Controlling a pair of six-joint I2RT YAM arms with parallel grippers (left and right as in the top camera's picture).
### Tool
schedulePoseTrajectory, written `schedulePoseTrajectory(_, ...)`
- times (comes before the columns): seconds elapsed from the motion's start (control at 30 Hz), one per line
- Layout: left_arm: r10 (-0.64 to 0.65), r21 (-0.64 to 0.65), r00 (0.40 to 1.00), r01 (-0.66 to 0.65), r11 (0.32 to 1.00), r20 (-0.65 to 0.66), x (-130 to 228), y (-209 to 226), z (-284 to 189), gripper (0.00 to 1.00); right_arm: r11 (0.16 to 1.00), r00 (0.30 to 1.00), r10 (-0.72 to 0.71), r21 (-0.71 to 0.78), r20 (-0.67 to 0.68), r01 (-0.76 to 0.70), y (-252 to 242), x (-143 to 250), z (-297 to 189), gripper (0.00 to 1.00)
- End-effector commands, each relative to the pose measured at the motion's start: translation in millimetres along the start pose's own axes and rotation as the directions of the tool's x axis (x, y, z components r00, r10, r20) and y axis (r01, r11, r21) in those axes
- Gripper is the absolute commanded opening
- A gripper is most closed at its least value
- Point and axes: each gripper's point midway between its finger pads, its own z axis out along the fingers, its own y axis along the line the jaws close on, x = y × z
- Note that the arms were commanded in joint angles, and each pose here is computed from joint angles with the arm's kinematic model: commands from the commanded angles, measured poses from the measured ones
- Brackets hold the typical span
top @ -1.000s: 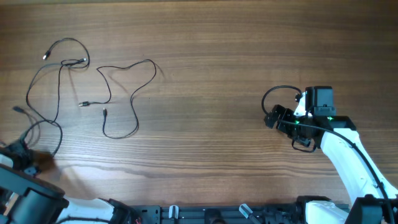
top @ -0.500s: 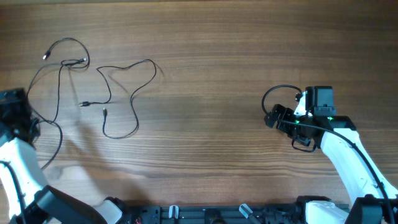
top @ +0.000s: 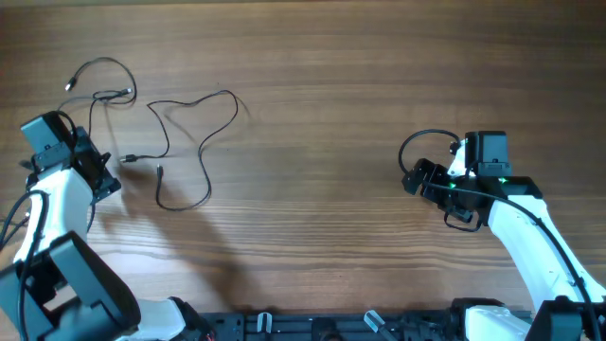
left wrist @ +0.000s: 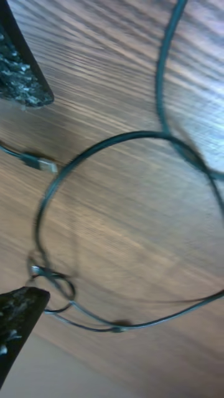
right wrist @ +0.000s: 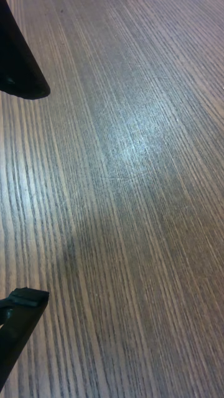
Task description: Untangle cables
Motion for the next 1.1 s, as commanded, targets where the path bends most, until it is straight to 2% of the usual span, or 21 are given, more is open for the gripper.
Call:
schedulePoseTrajectory(0.0, -0.034, -0.012, 0.996, 0.035, 0.999, 0.087, -12.8, 4.9, 10.9, 0.7, 1.0, 1.0, 0.0, 0.008, 0.011, 0.0, -0.5, -0.3, -0.8, 1.0)
schedulePoseTrajectory(0.07, -0.032, -0.021, 0.996, 0.034, 0.999, 0.087, -12.4, 7.2, 14.4, 0.51, 1.0, 1.0, 0.008, 0.006, 0.013, -0.008, -0.3, -0.9, -0.8, 1.0)
schedulePoseTrajectory(0.13, -0.031, -0.018, 0.996, 0.033, 0.999, 0.086, -11.4, 6.4, 17.8, 0.2, 1.0, 0.999, 0.029, 0.006, 0.012, -0.029, -0.3, -0.7, -0.8, 1.0)
schedulePoseTrajectory(0.17, -0.034, 0.0, 0.996, 0.034, 0.999, 0.085, -11.3, 2.0, 18.1, 0.1, 1.0, 0.999, 0.029, 0.007, 0.013, -0.029, -0.3, -0.7, -0.8, 1.0)
schedulePoseTrajectory(0.2, -0.032, 0.018, 0.996, 0.031, 0.999, 0.084, -11.2, -2.4, 18.1, 0.04, 1.0, 0.999, 0.03, 0.007, 0.013, -0.03, -0.3, -0.7, -0.8, 1.0)
schedulePoseTrajectory(0.37, -0.031, 0.209, 0.997, 0.015, 0.978, 0.071, -6.8, -49.6, 12.8, 0.04, 0.999, 0.999, 0.034, 0.006, 0.013, -0.034, -0.3, -0.8, -0.8, 0.99)
schedulePoseTrajectory(0.47, 0.07, 0.379, 0.994, -0.098, 0.92, 0.087, 3.0, -93.2, 2.8, 0.04, 0.999, 0.999, 0.052, 0.009, 0.017, -0.052, -0.8, -1.5, -0.8, 1.0)
schedulePoseTrajectory(0.53, 0.094, 0.461, 0.99, -0.131, 0.878, 0.102, 8.3, -113.4, -2.0, 0.04, 0.999, 0.998, 0.051, 0.007, 0.021, -0.051, -0.3, -2.6, -0.8, 1.0)
schedulePoseTrajectory(0.7, 0.105, 0.481, 0.987, -0.149, 0.864, 0.117, 11.1, -117.6, 27.2, 0.04, 0.998, 0.998, 0.057, 0.006, 0.022, -0.057, -0.2, -2.8, -0.8, 1.0)
schedulePoseTrajectory(0.8, 0.22, 0.443, 0.962, -0.27, 0.855, 0.163, 15.5, -120.5, 52.6, 0.04, 0.998, 0.998, 0.057, 0.007, 0.02, -0.057, -0.3, -2.4, -0.8, 1.0)
schedulePoseTrajectory(0.9, 0.382, 0.458, 0.91, -0.411, 0.788, 0.16, 32.8, -144.4, 64.4, 0.04, 0.998, 0.998, 0.059, 0.008, 0.018, -0.059, -0.5, -1.8, -0.8, 1.0)
schedulePoseTrajectory(0.93, 0.401, 0.461, 0.904, -0.423, 0.78, 0.152, 35.3, -151.0, 64.3, 0.05, 0.997, 0.997, 0.077, 0.008, 0.018, -0.077, -0.6, -1.9, -0.8, 1.0)
schedulePoseTrajectory(0.97, 0.406, 0.457, 0.902, -0.425, 0.781, 0.145, 36.1, -158.0, 62.6, 0.13, 0.996, 0.996, 0.086, 0.007, 0.018, -0.086, -0.5, -1.9, -0.8, 1.0)
schedulePoseTrajectory(1.0, 0.409, 0.447, 0.902, -0.426, 0.787, 0.141, 35.3, -164.8, 59.4, 0.33, 0.995, 0.994, 0.103, 0.007, 0.018, -0.104, -0.5, -1.8, -0.8, 1.0)
schedulePoseTrajectory(1.03, 0.411, 0.447, 0.901, -0.426, 0.787, 0.137, 35.7, -168.0, 57.1, 0.5, 0.995, 0.995, 0.103, 0.007, 0.018, -0.103, -0.5, -1.7, -0.8, 1.0)
schedulePoseTrajectory(1.07, 0.414, 0.436, 0.901, -0.426, 0.792, 0.128, 34.2, -171.8, 52.3, 0.75, 0.995, 0.994, 0.104, 0.009, 0.015, -0.104, -0.9, -0.9, -0.8, 1.0)
